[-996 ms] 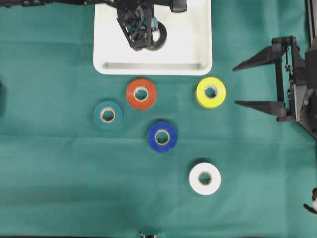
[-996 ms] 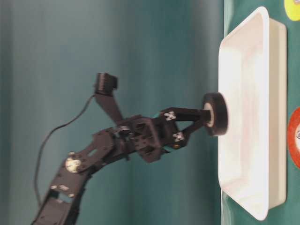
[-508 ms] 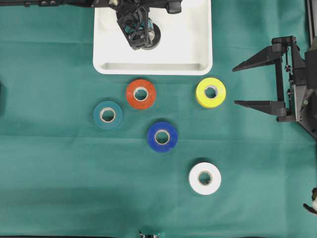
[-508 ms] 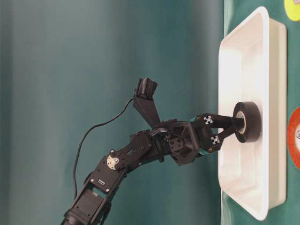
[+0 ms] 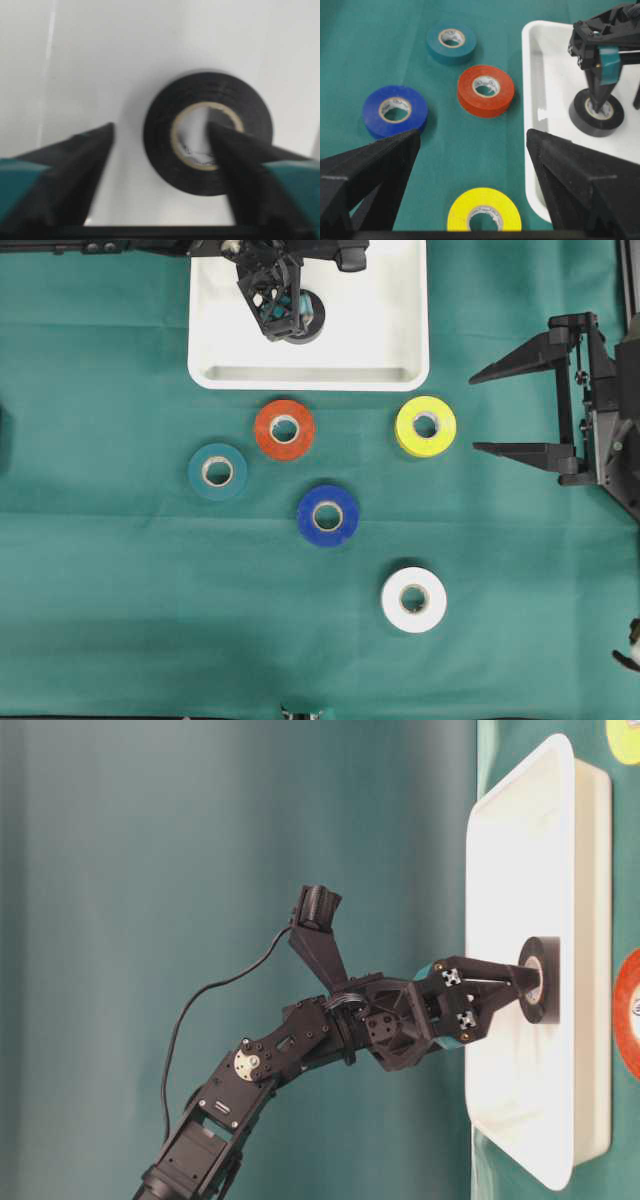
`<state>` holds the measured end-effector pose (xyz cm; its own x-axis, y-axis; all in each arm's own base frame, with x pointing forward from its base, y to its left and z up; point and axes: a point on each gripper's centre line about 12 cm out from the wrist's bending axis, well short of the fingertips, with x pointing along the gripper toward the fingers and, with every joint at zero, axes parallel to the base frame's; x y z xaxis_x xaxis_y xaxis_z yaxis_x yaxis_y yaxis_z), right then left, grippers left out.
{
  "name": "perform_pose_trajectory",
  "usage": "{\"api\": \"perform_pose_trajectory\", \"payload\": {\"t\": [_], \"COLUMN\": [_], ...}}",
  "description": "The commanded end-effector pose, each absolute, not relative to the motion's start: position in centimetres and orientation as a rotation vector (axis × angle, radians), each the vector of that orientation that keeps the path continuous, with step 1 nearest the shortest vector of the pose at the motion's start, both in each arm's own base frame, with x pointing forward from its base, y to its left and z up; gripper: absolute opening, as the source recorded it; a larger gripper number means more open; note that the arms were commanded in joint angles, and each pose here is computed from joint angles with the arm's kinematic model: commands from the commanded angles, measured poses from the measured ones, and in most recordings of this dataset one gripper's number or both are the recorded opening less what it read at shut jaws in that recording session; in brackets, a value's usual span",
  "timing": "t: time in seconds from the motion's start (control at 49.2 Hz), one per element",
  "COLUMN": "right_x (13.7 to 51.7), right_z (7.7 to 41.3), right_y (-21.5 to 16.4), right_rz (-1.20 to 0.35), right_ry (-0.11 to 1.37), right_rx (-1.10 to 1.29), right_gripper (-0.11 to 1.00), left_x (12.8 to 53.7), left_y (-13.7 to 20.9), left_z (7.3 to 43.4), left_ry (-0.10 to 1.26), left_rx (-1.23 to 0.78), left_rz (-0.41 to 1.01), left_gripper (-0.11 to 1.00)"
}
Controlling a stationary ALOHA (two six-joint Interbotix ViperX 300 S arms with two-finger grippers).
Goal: Pick up the tape from a random location and place it into the white case.
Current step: 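Lower the black roll into the tray and open the left gripper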
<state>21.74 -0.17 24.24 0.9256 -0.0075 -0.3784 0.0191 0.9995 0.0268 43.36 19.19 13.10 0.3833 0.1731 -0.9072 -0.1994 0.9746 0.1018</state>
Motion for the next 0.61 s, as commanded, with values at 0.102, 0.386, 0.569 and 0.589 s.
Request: {"api": "perform_pose_trajectory", "payload": {"t": [0.102, 0.386, 0.569, 0.589], "right_x": [22.2, 22.2, 22.2, 22.2], "right_z": [25.2, 25.2, 25.2, 25.2], "right_y": [-0.2, -0.2, -0.2, -0.2], "right_rz": [-0.015, -0.015, -0.015, -0.015], "right_ry": [0.362, 0.362, 0.363, 0.363], "right_rx": [0.03, 0.03, 0.03, 0.03], "right_gripper": [0.92, 0.92, 0.92, 0.92], "left_x": [43.6, 43.5, 42.9, 42.8], "left_y": [19.4, 19.4, 19.1, 19.1], "left_z": [14.5, 15.2, 19.0, 19.5], "left_ry": [1.12, 1.111, 1.089, 1.087], "left_rx": [-0.014, -0.012, -0.007, -0.006], "left_rz": [0.245, 0.246, 0.25, 0.251], "left_gripper": [0.97, 0.95, 0.95, 0.95]}}
